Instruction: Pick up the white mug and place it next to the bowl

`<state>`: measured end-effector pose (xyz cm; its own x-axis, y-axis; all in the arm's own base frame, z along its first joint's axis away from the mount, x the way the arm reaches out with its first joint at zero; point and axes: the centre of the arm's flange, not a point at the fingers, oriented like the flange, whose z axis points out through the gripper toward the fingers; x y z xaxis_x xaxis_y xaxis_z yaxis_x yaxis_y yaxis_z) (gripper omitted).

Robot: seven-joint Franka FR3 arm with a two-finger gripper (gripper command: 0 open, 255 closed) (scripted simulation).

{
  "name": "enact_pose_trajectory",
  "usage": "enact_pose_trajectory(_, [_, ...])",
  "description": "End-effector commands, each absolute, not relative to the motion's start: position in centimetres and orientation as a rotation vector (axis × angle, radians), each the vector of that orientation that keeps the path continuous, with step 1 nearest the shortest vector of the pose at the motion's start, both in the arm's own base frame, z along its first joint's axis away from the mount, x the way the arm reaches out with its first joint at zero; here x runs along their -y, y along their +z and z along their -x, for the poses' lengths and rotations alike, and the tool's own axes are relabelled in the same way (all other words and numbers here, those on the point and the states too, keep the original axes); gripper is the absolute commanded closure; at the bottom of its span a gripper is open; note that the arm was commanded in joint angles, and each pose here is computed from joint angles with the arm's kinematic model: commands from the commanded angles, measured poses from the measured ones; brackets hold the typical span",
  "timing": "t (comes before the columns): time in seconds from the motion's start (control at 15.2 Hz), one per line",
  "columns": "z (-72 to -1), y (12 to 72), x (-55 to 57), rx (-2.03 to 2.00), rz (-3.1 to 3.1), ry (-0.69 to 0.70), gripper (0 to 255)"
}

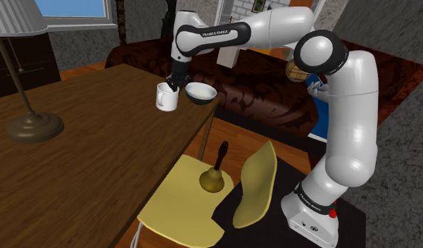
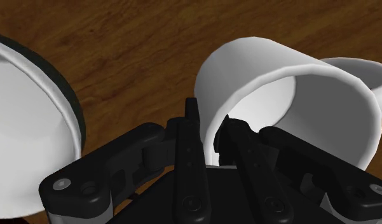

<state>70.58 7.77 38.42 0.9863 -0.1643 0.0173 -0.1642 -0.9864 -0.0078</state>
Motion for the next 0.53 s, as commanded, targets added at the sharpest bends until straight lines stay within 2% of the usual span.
enact_pose_trajectory(0.0, [-70.7,37.4,-7.7,-0.258,3.124,-0.029,255])
enact_pose_trajectory(0.46, [-70.7,35.9,-7.7,-0.258,3.124,-0.029,255])
